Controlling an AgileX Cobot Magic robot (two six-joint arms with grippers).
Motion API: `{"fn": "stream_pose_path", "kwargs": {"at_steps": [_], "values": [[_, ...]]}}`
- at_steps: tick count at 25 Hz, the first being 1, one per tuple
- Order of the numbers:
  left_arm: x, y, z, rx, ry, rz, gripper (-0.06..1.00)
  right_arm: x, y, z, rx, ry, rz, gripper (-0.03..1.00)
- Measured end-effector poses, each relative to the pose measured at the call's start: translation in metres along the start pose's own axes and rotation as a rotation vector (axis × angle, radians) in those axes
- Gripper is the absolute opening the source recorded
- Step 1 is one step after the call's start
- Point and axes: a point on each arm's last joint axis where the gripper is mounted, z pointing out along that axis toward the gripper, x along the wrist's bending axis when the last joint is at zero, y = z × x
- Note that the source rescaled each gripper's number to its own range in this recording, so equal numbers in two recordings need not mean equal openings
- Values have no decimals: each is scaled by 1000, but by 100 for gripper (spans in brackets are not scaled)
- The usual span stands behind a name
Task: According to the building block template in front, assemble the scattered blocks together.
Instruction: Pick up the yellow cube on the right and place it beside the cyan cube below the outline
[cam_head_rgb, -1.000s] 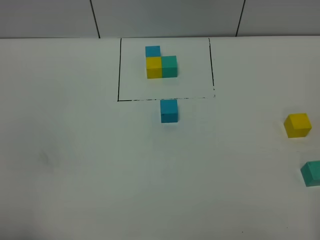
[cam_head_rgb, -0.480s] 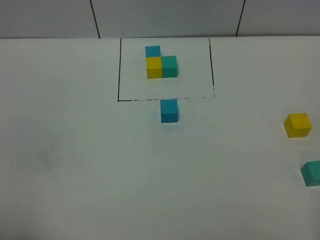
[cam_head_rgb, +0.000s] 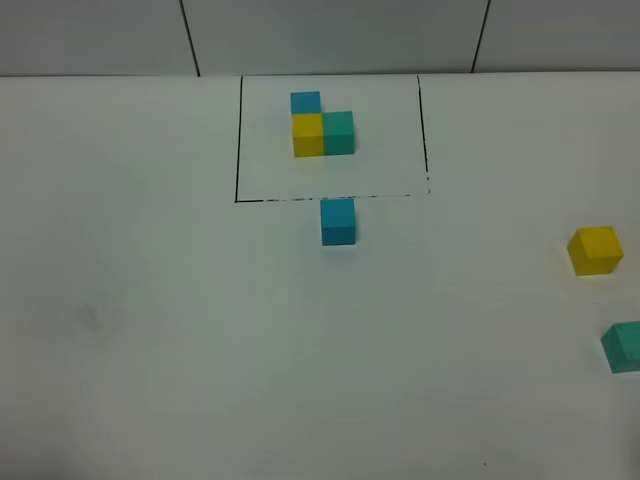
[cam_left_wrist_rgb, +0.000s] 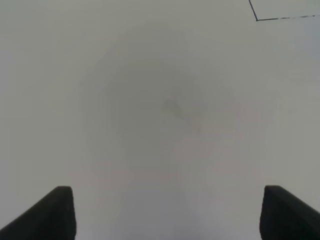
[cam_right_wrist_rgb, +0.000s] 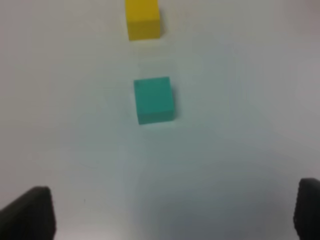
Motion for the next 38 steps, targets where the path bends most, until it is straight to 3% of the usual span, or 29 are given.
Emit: {"fn": "stream_pose_path", "kwargs": {"at_steps": [8,12,17,23,30,38], "values": [[0,0,0,0,0,0,99,4,69,60,167,7,-64,100],[0,0,0,0,0,0,99,9,108,109,273,25,-101,100],[0,0,0,0,0,0,99,18,140,166,323,81,-138,100],[0,0,0,0,0,0,99,25,141,224,375,124,-193,100],[0,0,0,0,0,0,99,29,139,261,399,141,-225,100],[0,0,0,0,0,0,99,10,139,290,440,160,-111,100]]}}
